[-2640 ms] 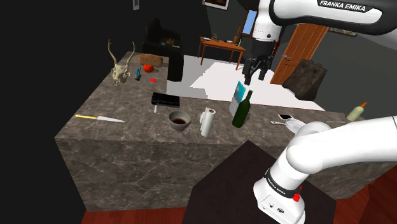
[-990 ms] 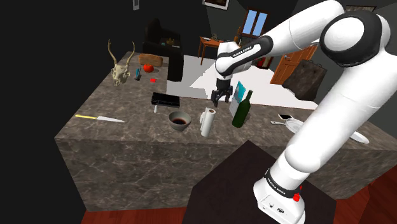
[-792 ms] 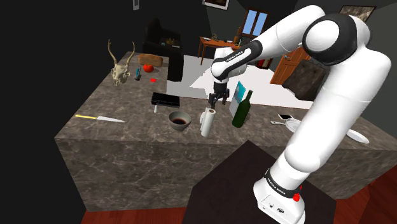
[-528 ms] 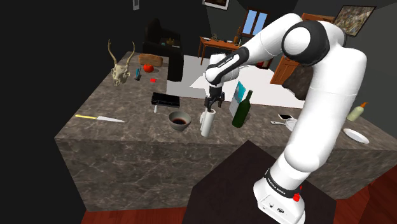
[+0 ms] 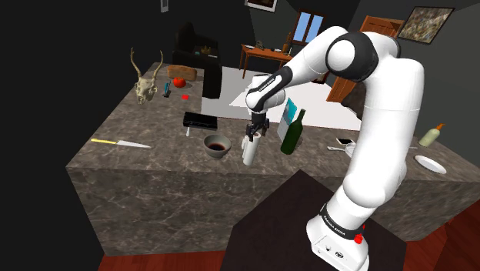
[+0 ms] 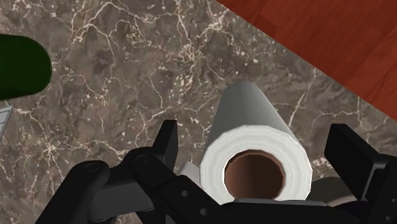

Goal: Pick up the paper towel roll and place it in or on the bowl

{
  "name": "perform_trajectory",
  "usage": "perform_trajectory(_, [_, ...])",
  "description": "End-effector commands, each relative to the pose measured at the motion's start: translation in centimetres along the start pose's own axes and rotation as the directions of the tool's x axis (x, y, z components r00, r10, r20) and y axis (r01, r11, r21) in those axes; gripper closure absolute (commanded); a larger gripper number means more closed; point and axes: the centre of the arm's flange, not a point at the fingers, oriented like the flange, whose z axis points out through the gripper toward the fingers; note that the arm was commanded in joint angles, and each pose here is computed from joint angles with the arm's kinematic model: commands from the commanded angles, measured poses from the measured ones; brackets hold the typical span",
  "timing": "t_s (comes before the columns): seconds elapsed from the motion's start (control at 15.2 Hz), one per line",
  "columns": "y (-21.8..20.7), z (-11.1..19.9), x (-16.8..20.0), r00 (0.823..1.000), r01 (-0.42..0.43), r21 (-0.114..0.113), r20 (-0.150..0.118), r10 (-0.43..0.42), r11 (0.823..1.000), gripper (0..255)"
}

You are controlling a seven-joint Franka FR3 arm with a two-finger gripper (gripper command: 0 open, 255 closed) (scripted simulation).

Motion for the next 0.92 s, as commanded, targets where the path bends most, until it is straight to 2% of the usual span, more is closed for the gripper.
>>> perform_trajectory(0.0, [-0.05, 0.73, -0.04, 1.0, 0.0, 0.0, 0.0, 0.0, 1.0, 0])
perform_trajectory(0.46, [-0.05, 0.73, -0.04, 1.0, 0.0, 0.0, 0.0, 0.0, 1.0, 0])
perform_trajectory(0.53, [-0.05, 0.73, -0.03, 1.0, 0.0, 0.0, 0.0, 0.0, 1.0, 255])
perform_trajectory(0.86, [-0.05, 0.73, -0.04, 1.0, 0.0, 0.0, 0.0, 0.0, 1.0, 255])
